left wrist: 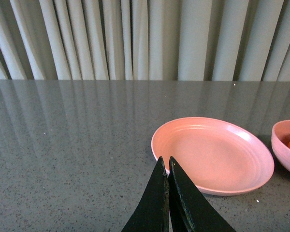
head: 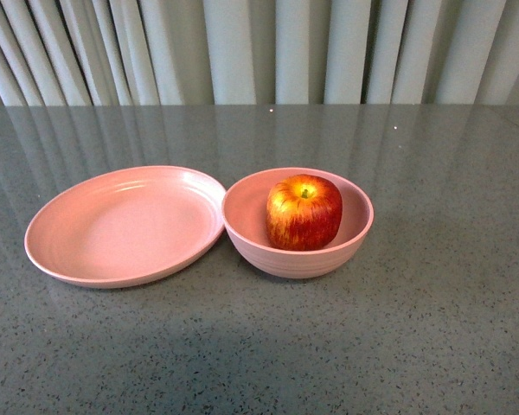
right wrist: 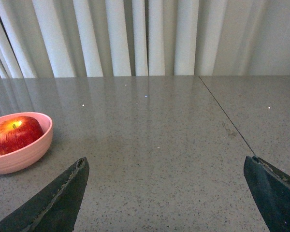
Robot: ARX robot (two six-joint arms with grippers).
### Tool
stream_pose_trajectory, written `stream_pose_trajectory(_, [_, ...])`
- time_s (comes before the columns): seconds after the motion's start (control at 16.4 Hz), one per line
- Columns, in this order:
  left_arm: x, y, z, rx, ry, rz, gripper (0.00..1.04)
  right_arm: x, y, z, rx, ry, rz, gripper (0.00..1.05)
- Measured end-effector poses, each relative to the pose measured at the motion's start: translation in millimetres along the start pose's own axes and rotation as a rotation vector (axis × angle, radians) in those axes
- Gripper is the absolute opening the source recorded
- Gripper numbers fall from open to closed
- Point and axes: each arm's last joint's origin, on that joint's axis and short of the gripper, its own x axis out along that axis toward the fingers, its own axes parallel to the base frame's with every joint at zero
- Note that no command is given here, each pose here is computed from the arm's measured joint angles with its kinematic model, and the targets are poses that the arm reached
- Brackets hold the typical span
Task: Move apple from plate to bowl
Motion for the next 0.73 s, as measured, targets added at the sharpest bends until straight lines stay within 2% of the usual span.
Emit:
stream_pose_trajectory(0.3, [-5.3,0.0,-0.5,0.000,0.001,0.000,0.01,0.0,0.0,0.0,0.000,0.000,0.000,0.98])
stream_pose_trajectory(0.36, [-11.1,0.0,-6.3,0.000,0.053,-0.001,0.01,0.0,0.0,0.0,0.000,0.000,0.000,0.98])
stream_pose_trajectory(0.49, [-16.2,0.0,-0.2,0.000,-0.008,0.002,0.01,0.0,0.0,0.0,0.000,0.000,0.000,0.98])
stream_pose_trajectory(0.55, [-15.9,0.2,-4.7,0.000,0.025,0.003,0.01,0.0,0.0,0.1,0.000,-0.001,0.000,0.98])
stream_pose_trajectory(0.73, [-15.9,0.2,-3.6,0.000,0.013,0.003,0.01,0.0,0.0,0.0,0.000,0.000,0.000,0.98])
